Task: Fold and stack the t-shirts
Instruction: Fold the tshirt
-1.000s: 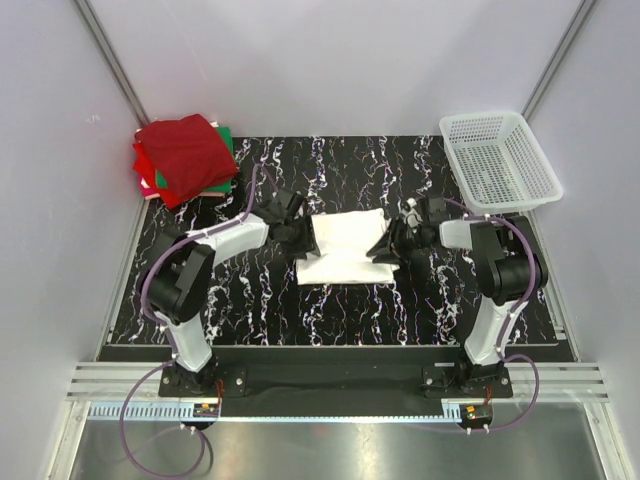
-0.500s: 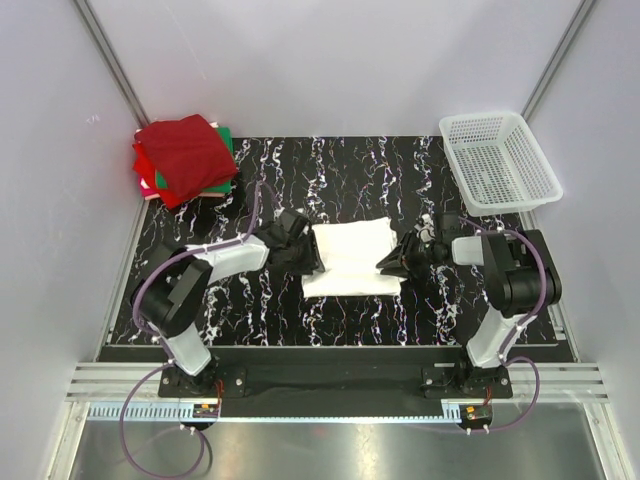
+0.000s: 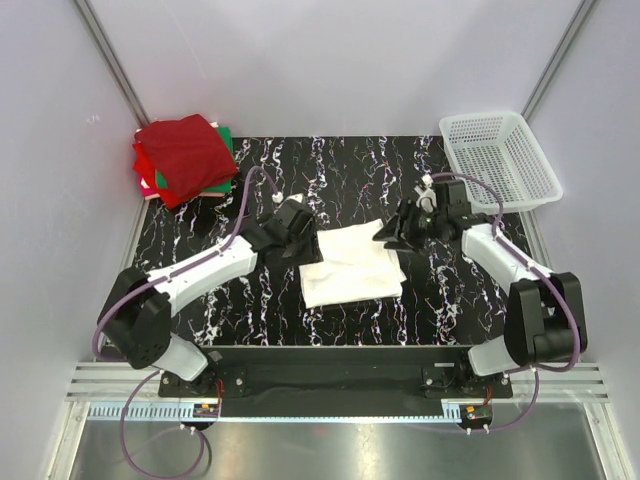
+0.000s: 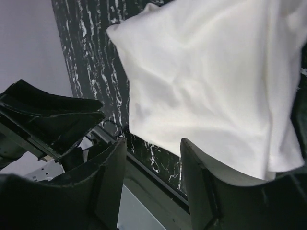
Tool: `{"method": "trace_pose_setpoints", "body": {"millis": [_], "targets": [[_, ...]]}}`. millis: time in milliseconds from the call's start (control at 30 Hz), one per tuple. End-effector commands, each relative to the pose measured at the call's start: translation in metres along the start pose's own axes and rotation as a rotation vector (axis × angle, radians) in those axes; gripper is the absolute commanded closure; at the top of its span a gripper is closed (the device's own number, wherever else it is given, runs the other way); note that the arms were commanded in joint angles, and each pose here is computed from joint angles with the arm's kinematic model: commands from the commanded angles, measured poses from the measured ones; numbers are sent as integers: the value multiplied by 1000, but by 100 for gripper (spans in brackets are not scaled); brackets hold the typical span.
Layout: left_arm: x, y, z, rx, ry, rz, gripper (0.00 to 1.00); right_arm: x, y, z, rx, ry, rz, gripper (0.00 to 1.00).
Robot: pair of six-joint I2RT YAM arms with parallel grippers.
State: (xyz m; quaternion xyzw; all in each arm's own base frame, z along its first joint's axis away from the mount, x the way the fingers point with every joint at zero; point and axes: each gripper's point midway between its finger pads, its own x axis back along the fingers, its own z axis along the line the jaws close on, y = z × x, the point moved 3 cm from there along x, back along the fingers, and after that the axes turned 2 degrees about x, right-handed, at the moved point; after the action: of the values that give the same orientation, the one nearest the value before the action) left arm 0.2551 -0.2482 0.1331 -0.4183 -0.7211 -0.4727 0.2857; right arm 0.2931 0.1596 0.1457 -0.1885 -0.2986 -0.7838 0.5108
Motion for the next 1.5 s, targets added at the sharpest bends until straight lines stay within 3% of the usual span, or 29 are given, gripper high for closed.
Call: {"method": "trace_pose_setpoints", "body": {"millis": [0, 133, 200, 433, 567, 733, 900, 1067, 1200, 1467], "targets": [[2, -1, 0, 24, -17, -53, 53, -12, 4, 31, 93, 64, 55, 44], [-8, -10, -9, 47, -87, -56, 53, -54, 11, 44, 130, 131, 154, 47], [-12, -14, -11, 46, -103, -45, 53, -68, 13, 45, 117, 177, 201, 53], [-32, -36, -20, 56, -155, 2, 54, -125, 30, 23, 85, 190, 299, 65], [-39, -55, -17, 42, -138, 36, 55, -147, 40, 8, 75, 157, 315, 66], [-53, -86, 15, 61, -50, 97, 55, -167, 67, -17, -5, 143, 295, 66], [-62, -101, 39, 60, 40, 124, 56, -171, 80, -39, -71, 153, 280, 67], [-61, -94, 30, 47, 32, 121, 57, -168, 83, -44, -111, 184, 270, 68], [-38, -75, 14, 13, 28, 84, 55, -151, 102, -18, -62, 195, 240, 65], [22, -29, -22, -3, -36, -46, 51, -66, 134, 63, 117, 128, 68, 42]]}}
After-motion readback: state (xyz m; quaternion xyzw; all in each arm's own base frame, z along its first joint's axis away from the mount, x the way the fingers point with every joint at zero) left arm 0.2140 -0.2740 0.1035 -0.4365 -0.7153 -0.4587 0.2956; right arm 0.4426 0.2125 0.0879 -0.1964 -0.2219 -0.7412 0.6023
